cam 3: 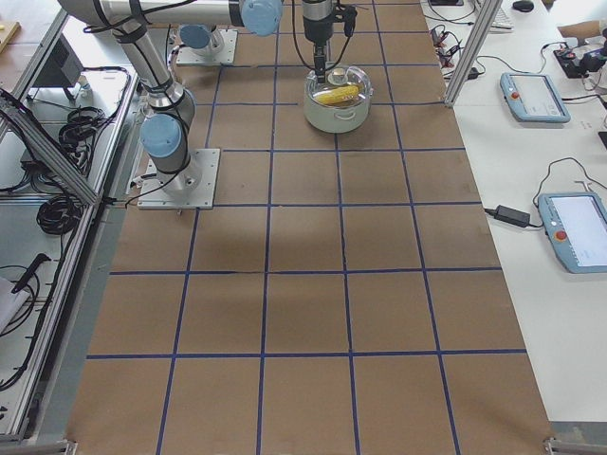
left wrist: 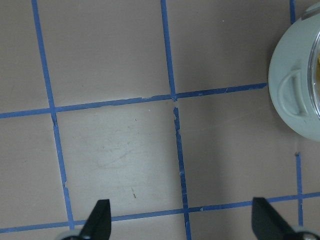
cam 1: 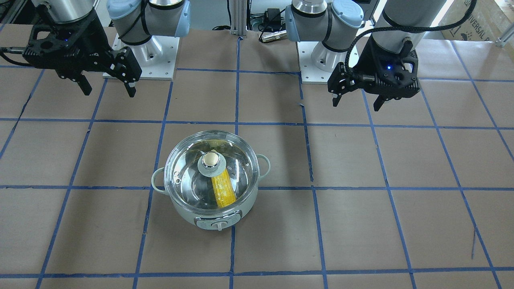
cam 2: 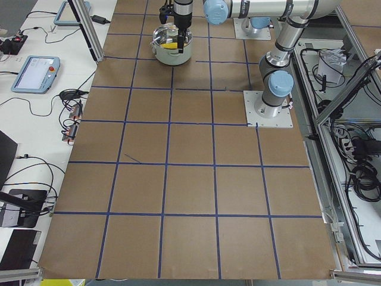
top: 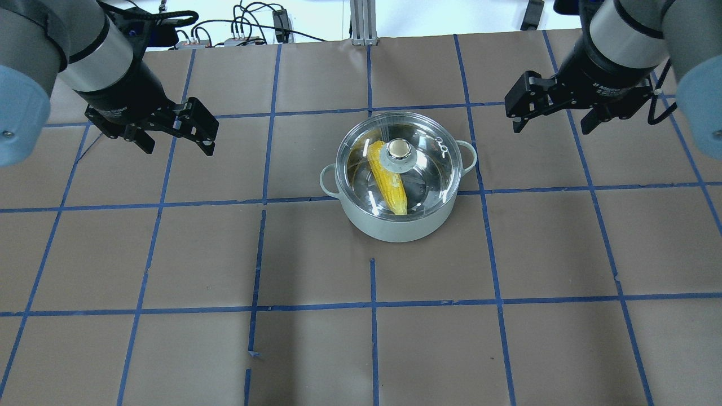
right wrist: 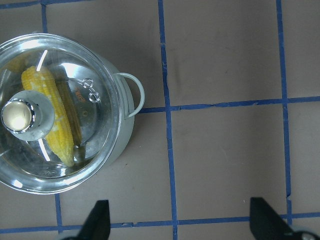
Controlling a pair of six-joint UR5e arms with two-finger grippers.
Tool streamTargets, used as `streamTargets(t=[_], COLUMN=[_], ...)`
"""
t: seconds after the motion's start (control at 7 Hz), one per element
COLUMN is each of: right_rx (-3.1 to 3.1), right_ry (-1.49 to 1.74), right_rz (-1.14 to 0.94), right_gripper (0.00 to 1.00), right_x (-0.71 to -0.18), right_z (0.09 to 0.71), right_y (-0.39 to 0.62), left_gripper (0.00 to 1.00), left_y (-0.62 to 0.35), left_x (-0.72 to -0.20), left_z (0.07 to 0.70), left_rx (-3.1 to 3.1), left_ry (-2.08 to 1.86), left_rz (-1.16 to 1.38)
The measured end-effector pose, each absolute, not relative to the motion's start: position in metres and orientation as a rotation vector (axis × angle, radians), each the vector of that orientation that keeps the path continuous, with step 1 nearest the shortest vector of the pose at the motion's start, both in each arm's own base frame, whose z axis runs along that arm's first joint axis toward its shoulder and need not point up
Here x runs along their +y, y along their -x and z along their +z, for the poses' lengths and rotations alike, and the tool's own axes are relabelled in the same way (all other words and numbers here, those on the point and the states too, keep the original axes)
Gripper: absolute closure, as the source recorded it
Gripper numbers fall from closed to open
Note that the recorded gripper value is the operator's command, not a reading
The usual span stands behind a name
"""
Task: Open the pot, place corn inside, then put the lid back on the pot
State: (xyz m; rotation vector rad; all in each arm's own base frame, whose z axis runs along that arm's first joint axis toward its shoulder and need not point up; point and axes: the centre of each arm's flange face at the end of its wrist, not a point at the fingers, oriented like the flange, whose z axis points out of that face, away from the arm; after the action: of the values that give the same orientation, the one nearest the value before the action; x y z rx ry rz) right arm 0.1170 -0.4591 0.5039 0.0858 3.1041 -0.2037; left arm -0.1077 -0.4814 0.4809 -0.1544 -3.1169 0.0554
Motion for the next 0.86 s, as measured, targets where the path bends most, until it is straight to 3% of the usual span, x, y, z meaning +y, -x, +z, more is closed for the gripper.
streamTargets(t=[0.86], right_rx=[3.105], right_ry=[-0.052], right_rz=[-0.175], right_gripper=[0.01], right_x=[-0.468], right_z=[0.491], right_y=[-0.129], left_gripper=[0.0], left_y=[0.108], left_x=[-0.482], left_z=[0.481], left_rx=[-3.117], left_ry=[0.154], left_rz=[0.057])
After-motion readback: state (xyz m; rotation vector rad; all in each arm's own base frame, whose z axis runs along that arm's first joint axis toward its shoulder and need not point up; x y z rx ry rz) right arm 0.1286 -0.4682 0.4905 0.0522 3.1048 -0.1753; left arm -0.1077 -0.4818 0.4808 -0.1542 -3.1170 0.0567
